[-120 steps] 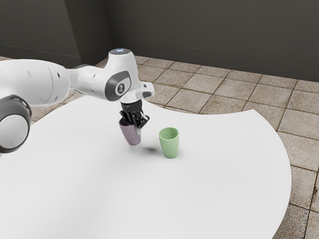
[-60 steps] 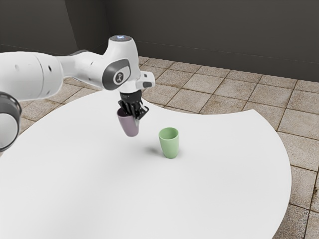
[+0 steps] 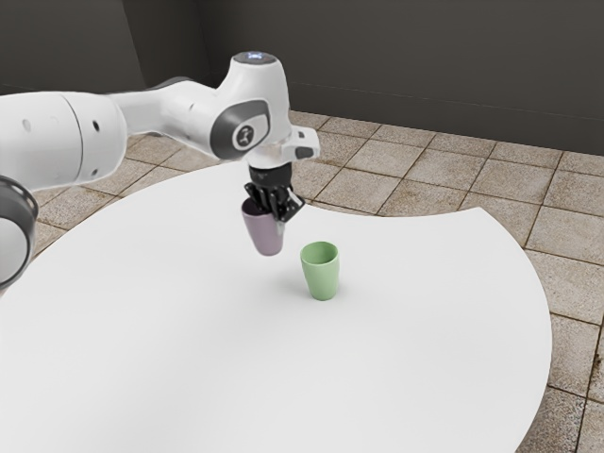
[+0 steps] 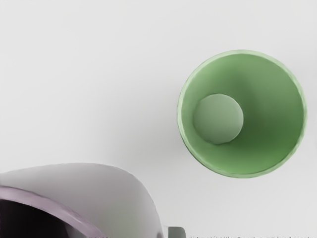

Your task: Place the left cup onto the right cup

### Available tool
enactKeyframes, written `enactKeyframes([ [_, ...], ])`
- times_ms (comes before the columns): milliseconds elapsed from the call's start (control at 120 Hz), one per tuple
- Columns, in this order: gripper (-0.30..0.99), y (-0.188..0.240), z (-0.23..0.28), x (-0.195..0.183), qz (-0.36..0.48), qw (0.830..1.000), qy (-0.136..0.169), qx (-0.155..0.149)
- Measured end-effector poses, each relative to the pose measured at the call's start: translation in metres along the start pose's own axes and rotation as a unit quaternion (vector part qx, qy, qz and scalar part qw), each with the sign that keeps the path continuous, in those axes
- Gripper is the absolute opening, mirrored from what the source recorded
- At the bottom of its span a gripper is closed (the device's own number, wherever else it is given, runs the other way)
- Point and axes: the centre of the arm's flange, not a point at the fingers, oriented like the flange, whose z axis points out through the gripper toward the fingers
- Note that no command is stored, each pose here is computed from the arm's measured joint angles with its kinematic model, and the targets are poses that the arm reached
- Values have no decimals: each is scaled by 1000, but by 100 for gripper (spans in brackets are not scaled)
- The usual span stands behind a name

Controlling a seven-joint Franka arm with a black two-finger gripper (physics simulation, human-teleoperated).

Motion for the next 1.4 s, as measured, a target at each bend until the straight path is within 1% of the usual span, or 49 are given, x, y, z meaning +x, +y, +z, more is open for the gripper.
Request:
enactKeyframes([
  [333,-9,14,-7,-1,-11,1000,-9,4],
  [675,-9,16,-22,6,-26,1000,2,8],
  [1058,-9,31,-17,20,-28,1000,5,4],
  [1400,-9,45,-12,29,-25,1000,-1,1],
])
